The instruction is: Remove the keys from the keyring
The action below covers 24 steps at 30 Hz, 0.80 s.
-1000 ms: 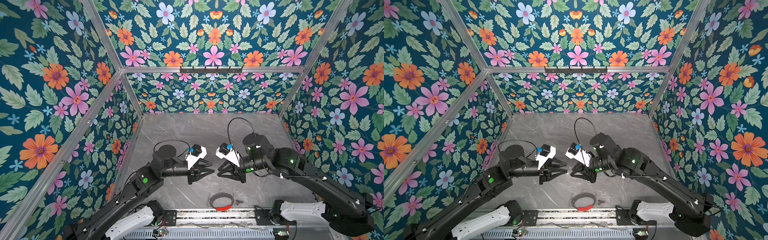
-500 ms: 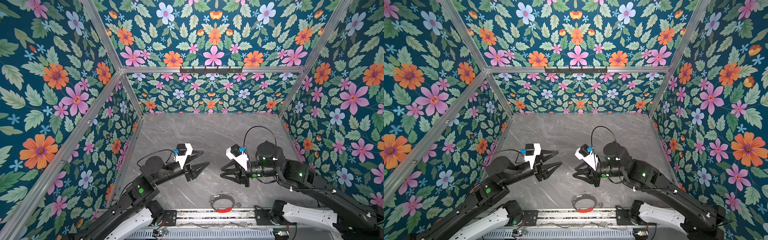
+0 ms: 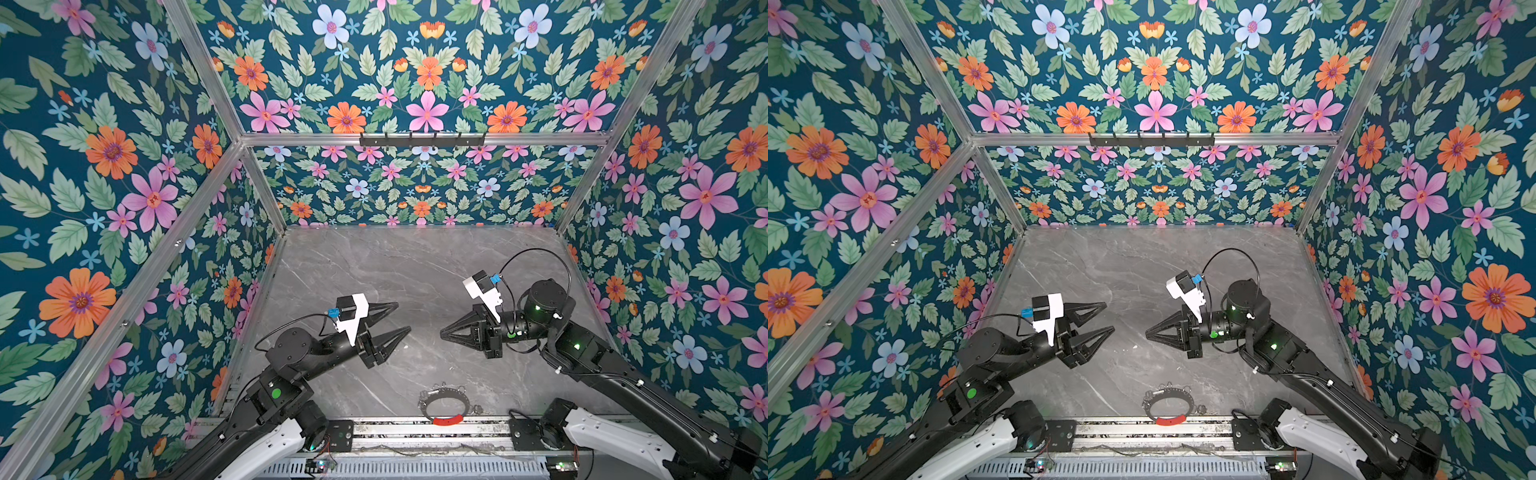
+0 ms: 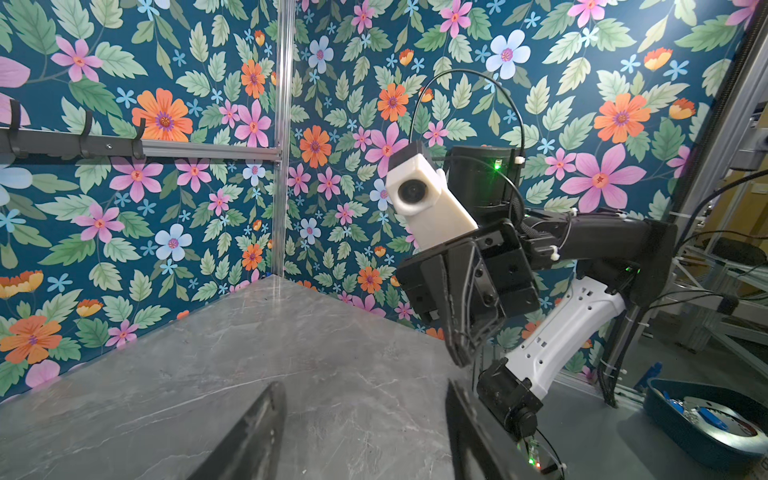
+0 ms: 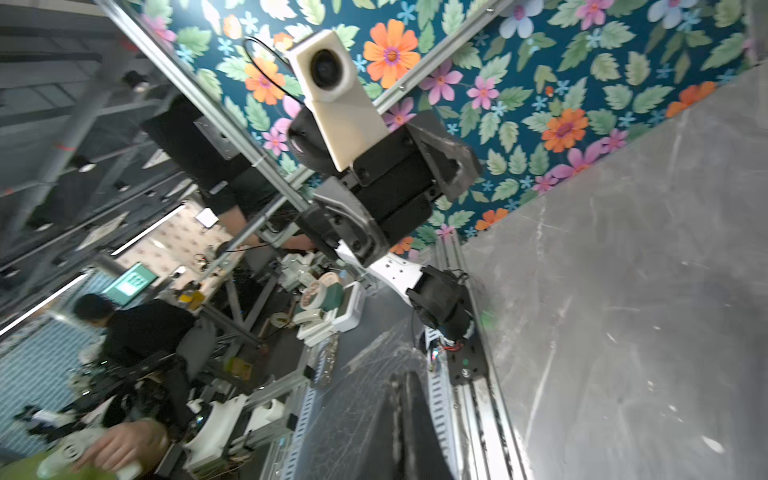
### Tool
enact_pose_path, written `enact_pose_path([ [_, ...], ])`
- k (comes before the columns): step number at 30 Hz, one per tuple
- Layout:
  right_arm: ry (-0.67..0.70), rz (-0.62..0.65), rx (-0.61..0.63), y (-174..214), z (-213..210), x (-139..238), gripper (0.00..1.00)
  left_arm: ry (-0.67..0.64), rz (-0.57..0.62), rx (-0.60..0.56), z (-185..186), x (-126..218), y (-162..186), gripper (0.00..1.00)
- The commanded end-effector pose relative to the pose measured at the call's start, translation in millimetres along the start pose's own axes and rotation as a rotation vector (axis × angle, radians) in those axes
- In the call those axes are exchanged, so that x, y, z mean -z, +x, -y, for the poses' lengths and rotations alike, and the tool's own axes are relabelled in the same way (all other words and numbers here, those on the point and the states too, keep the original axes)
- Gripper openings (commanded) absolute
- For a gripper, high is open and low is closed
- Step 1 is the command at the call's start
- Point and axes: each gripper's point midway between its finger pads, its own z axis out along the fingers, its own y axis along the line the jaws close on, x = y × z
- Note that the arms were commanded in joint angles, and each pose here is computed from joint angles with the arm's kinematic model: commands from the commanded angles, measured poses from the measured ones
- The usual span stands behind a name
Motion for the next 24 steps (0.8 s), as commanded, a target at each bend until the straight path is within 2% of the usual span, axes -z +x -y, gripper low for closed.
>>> enact_pose_path([
  [1,-0.2,0.047,0.081,-17.9,-43.5,5.1,0.0,0.022,0.053,-0.009,5.1,1.5,-13.0,0.58],
  [4,-0.268,0.122,0.094,-37.4,-66.2,12.0,0.0,0.047,0.093,-0.006,9.2,3.3,-16.7,0.58],
  [7,-0.333,0.249,0.088,-67.8,-92.4,24.0,0.0,0.059,0.13,-0.001,9.8,4.8,-15.7,0.58],
  [13,-0.478,0.44,0.029,-106.5,-125.8,47.8,0.0,0.078,0.125,0.009,10.9,2.6,-8.9,0.59],
  [18,-0.505,0.47,-0.022,-114.2,-121.1,47.6,0.0,0.083,0.121,0.005,12.4,5.2,-6.0,0.59],
  [24,-0.499,0.466,-0.017,-117.1,-119.1,44.5,0.0,0.076,0.121,0.0,11.9,9.0,-3.2,0.59],
])
